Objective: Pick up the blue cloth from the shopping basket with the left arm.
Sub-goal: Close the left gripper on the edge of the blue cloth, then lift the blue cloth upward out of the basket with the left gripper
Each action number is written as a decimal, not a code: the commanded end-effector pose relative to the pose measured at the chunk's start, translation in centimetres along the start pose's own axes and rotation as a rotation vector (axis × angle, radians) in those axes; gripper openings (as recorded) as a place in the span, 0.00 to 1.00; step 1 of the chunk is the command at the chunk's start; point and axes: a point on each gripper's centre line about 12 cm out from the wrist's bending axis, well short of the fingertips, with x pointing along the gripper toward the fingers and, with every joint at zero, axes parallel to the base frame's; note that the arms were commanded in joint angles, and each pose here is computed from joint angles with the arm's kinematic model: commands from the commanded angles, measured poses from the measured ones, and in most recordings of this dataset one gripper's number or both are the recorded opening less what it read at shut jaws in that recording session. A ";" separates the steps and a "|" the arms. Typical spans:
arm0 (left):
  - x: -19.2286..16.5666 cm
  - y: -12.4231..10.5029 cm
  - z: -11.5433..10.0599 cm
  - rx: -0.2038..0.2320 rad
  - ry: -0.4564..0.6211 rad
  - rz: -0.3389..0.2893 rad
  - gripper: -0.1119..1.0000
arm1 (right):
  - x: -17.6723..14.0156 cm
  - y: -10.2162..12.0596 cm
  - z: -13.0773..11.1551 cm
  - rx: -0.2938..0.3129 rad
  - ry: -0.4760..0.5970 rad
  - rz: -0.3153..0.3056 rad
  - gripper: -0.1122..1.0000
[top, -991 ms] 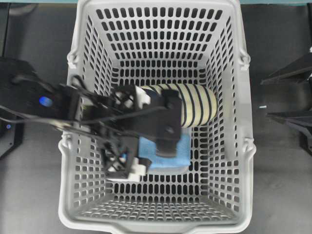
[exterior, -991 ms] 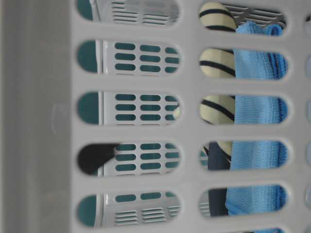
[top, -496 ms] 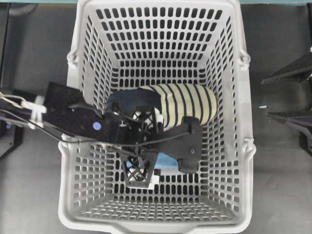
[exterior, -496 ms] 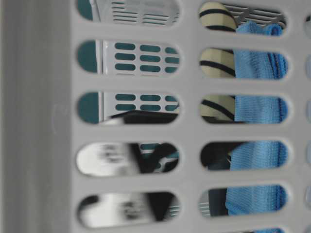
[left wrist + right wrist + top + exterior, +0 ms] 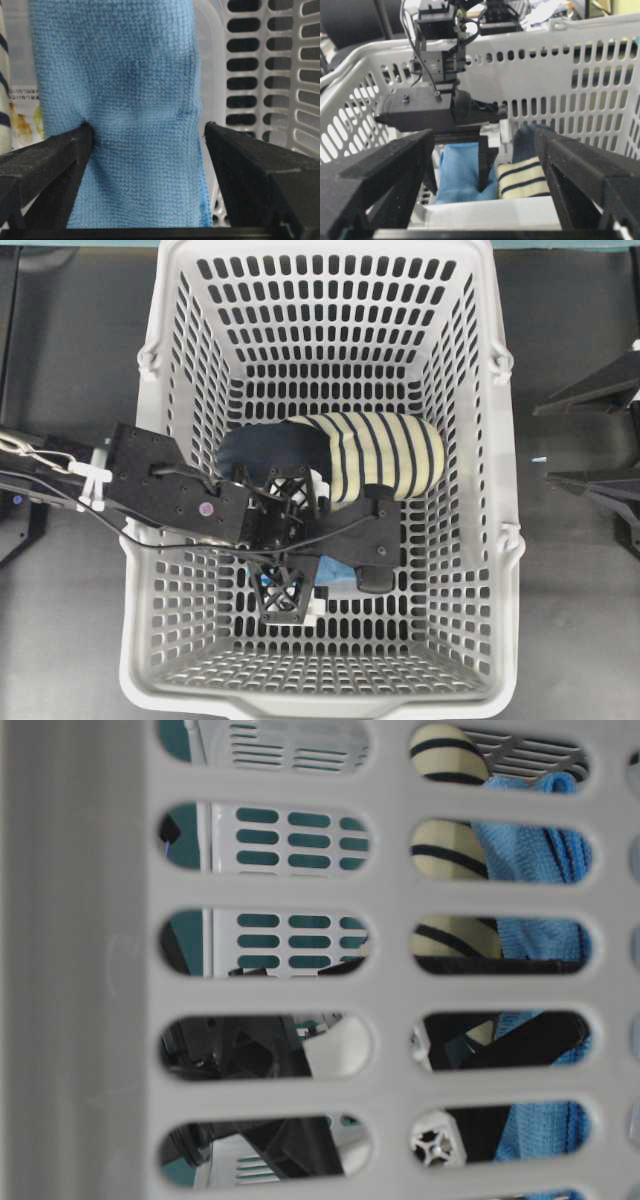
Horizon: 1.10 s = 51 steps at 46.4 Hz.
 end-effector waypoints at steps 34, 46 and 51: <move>-10.5 -0.3 5.3 0.011 -0.177 -0.014 0.22 | -0.8 0.1 0.7 0.006 -0.050 0.007 0.80; -20.3 0.7 7.0 -0.015 -0.275 -0.007 0.22 | -0.9 0.1 0.5 0.006 -0.049 0.005 0.80; -22.5 1.1 7.5 -0.026 -0.320 -0.006 0.22 | -0.9 0.1 0.5 0.006 -0.052 0.007 0.80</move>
